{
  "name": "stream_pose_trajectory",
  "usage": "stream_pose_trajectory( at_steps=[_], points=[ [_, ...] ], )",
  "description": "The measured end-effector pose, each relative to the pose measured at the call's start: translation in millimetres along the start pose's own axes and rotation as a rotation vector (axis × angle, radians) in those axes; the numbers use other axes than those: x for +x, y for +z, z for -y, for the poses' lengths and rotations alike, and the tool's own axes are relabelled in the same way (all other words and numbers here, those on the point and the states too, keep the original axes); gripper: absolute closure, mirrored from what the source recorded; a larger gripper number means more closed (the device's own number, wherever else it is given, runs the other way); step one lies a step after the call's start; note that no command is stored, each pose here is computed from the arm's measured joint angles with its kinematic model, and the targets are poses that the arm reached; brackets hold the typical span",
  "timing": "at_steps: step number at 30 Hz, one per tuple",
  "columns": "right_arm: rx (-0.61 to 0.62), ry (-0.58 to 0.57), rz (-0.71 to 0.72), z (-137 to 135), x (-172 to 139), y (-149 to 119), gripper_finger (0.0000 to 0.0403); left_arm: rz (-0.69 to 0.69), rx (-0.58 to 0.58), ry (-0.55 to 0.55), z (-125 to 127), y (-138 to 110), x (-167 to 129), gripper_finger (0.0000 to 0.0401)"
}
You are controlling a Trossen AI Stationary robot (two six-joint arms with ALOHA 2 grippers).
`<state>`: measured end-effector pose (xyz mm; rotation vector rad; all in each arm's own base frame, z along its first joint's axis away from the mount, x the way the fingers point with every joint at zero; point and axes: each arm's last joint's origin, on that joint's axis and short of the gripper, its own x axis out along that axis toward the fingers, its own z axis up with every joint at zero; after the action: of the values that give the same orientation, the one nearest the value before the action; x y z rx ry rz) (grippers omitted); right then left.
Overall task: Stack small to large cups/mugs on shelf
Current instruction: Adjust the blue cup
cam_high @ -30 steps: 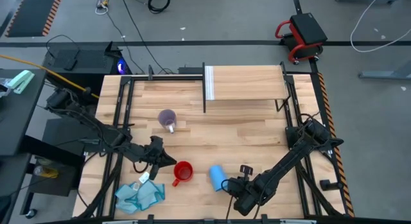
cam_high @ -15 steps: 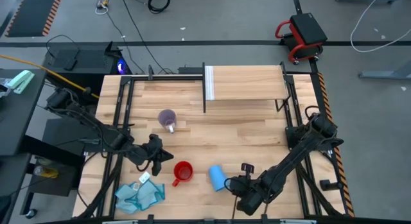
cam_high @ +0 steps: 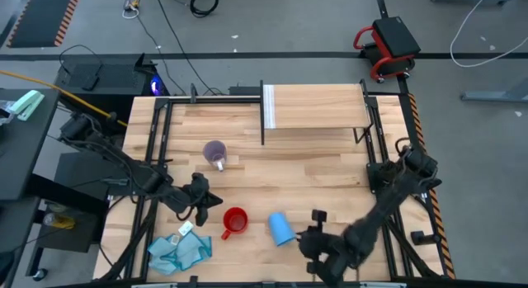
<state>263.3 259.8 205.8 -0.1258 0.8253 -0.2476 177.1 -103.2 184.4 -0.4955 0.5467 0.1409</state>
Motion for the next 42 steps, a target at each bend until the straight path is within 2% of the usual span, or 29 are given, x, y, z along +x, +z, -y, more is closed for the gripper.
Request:
stream_pose_trajectory(
  at_steps=[6,12,16,35,42],
  points=[
    [-0.120,-0.149,0.097,-20.1,12.0,-25.7,0.0332,-0.019,0.005,0.022,-0.8,-4.1,4.7,0.0381],
    [-0.190,-0.181,0.061,-34.9,37.9,-46.9,0.0332,-0.023,-0.008,0.028,-1.1,-5.3,6.3,0.0381],
    [-0.167,-0.187,0.064,-37.5,42.9,-50.5,0.0332,-0.020,-0.009,0.031,-1.3,-5.0,6.5,0.0377],
    [-0.088,-0.249,0.052,-21.7,71.4,-34.8,0.0333,-0.016,-0.016,0.033,-1.4,-4.8,6.4,0.0378],
    [-0.062,-0.271,0.061,-15.9,78.5,-28.5,0.0370,-0.016,-0.017,0.033,-1.4,-4.8,6.4,0.0381]
  ],
)
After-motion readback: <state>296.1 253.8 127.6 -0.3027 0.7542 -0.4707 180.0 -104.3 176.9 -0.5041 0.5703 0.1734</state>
